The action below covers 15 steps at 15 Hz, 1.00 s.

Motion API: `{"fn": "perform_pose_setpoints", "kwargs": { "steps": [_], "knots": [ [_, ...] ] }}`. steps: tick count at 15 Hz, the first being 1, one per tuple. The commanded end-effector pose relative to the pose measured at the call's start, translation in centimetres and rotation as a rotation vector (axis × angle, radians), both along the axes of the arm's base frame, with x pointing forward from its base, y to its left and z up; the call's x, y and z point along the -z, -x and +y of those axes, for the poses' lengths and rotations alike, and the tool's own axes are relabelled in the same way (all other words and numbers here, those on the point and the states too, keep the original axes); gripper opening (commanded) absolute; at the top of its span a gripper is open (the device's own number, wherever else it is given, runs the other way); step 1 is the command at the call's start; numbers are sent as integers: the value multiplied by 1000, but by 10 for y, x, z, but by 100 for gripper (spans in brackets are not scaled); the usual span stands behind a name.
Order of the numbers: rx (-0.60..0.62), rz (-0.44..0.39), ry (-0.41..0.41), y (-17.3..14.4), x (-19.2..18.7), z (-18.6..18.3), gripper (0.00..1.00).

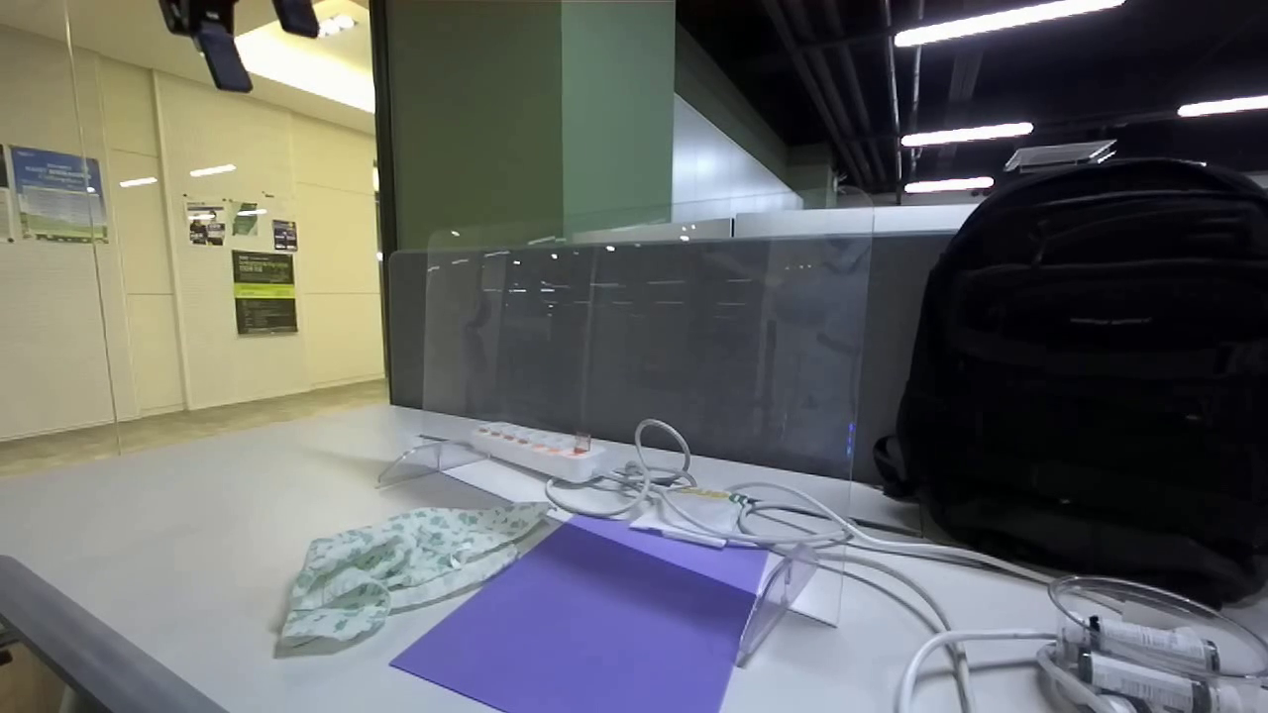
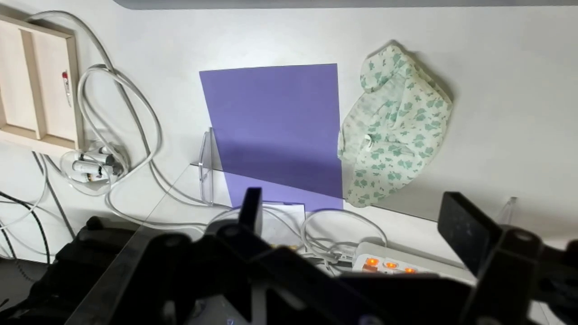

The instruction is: Hang the cloth on the screen

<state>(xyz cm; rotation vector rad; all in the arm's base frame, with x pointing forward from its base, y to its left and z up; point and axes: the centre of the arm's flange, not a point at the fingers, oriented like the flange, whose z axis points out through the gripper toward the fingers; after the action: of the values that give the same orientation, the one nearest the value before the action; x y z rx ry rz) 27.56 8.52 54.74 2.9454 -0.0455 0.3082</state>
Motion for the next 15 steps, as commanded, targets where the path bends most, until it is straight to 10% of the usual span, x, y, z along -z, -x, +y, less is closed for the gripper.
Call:
{"fn": "perform_pose_setpoints", "kwargs": {
  "steps": [1,6,15],
  "knots": [
    [-1,-4,0,1,-1,0,100],
    [19,-74,-86,-19,24,2,100],
    [-137,95,-315,-78,153,13,100]
  ]
}}
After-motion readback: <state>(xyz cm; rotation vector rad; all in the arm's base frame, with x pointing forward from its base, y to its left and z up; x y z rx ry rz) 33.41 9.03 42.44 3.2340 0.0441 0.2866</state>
